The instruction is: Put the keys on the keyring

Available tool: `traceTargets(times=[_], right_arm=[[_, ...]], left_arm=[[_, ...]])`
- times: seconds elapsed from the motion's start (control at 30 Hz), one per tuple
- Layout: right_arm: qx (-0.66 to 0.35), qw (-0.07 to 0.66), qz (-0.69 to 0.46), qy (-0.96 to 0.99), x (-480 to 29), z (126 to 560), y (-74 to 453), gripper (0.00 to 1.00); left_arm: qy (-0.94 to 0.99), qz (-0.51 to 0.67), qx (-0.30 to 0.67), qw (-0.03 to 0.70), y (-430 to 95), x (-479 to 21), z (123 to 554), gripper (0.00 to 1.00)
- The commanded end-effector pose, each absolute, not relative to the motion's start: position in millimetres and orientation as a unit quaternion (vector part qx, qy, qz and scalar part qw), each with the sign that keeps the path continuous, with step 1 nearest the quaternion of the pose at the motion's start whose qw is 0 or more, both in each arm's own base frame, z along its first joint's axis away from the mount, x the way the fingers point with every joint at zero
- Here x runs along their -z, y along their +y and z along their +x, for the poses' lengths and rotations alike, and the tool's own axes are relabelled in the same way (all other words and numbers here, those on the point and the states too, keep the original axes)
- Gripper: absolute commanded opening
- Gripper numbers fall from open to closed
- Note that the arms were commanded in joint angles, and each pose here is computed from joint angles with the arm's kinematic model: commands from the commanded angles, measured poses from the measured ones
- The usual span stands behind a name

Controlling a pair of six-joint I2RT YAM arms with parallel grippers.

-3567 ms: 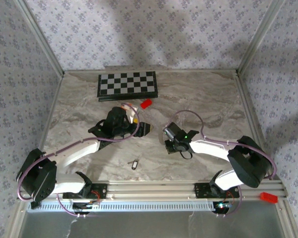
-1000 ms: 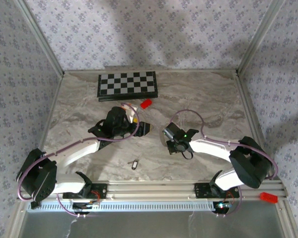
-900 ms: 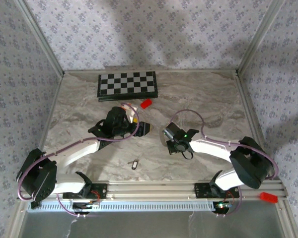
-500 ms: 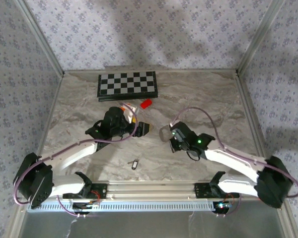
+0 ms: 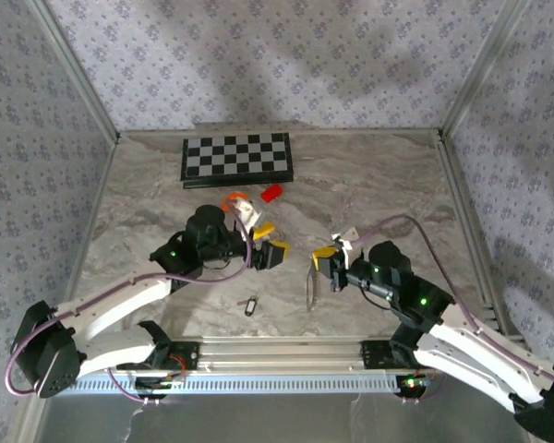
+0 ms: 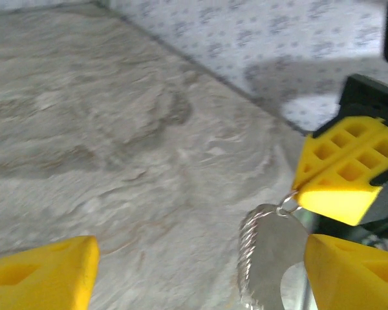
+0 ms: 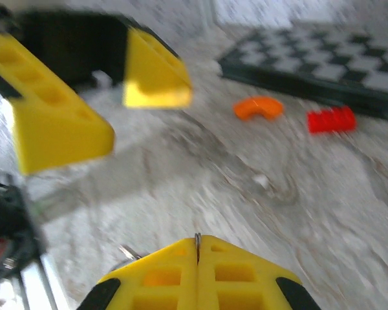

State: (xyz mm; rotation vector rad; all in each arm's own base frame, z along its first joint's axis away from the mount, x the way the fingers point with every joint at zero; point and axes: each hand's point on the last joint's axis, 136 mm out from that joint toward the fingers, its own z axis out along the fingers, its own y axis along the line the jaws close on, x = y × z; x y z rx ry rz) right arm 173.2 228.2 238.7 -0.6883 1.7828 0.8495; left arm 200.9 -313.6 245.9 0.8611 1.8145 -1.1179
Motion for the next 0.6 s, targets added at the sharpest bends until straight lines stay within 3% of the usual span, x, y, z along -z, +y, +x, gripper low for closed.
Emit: traceTargets(times=[0.0, 0.57], right_arm=[[-0.429, 0.541, -0.321, 0.648, -286, 152, 244, 0.0], [-0.567, 0.576, -0.325, 0.491, -377, 124, 250, 0.0]], left_arm=[[0.642, 0.397, 0.498, 0.426, -321, -283, 170, 0.81], [0.482, 0.445, 0.585, 0.477, -299, -370, 104, 0.62]])
